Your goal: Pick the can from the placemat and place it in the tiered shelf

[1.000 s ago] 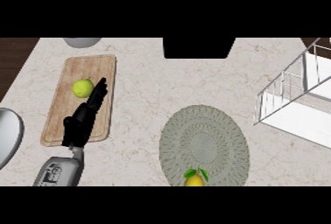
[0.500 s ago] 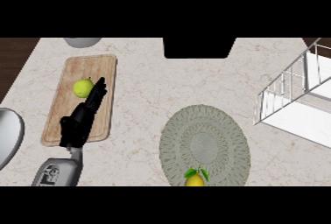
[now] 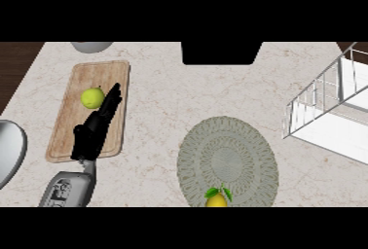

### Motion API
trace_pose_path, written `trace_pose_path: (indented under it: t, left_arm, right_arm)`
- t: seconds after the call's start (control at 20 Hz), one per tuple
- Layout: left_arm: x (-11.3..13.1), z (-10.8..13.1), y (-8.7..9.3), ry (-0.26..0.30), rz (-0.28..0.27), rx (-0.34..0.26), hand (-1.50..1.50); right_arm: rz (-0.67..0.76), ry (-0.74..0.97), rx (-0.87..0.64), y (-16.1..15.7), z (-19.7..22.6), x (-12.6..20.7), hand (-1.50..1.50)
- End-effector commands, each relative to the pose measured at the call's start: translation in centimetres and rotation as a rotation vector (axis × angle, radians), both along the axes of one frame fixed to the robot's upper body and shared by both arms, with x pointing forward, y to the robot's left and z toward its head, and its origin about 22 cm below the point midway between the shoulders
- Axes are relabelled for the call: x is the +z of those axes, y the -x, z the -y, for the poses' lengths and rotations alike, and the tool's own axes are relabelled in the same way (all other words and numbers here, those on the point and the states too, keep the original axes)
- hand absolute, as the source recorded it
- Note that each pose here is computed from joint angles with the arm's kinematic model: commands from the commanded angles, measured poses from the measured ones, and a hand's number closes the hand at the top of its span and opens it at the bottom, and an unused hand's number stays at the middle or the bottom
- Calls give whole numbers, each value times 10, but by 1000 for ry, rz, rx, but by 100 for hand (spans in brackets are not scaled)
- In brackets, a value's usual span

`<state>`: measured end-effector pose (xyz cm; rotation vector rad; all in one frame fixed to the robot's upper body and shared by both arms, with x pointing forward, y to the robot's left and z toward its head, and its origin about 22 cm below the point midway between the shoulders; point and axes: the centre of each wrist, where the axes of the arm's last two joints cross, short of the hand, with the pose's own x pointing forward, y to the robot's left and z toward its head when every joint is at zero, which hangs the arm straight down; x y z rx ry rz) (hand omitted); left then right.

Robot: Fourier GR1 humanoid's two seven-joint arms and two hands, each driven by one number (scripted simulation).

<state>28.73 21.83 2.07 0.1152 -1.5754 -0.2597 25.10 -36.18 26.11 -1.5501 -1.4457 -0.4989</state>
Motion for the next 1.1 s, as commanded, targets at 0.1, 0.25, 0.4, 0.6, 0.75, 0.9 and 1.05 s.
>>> trace_pose_path:
  t: [0.1, 0.25, 0.4, 0.6, 0.75, 0.9, 1.05]
  left_arm:
    - [-13, 3, 4, 19, -10, -6, 0]
    - [-2, 7, 4, 11, 2, 15, 0]
    - [-3, -3, 4, 6, -13, 6, 0]
    - [1, -20, 15, 9, -11, 29, 0]
    - [-19, -24, 18, 12, -29, 72, 0]
    - [-8, -6, 21, 11, -27, 57, 0]
    - [-1, -25, 15, 9, -29, 81, 0]
  right_arm:
    - [269, -108, -16, 29, 1, 23, -150]
    - [318, -124, -76, 40, 27, 62, -150]
    - [323, -135, -130, 91, 28, 83, -150]
    - [250, -286, -179, 126, 35, 82, -150]
    - [155, -315, -178, 153, 55, 63, -150]
    - [89, -309, -187, 183, 55, 70, -150]
    - [62, -267, -169, 216, 75, 63, -150]
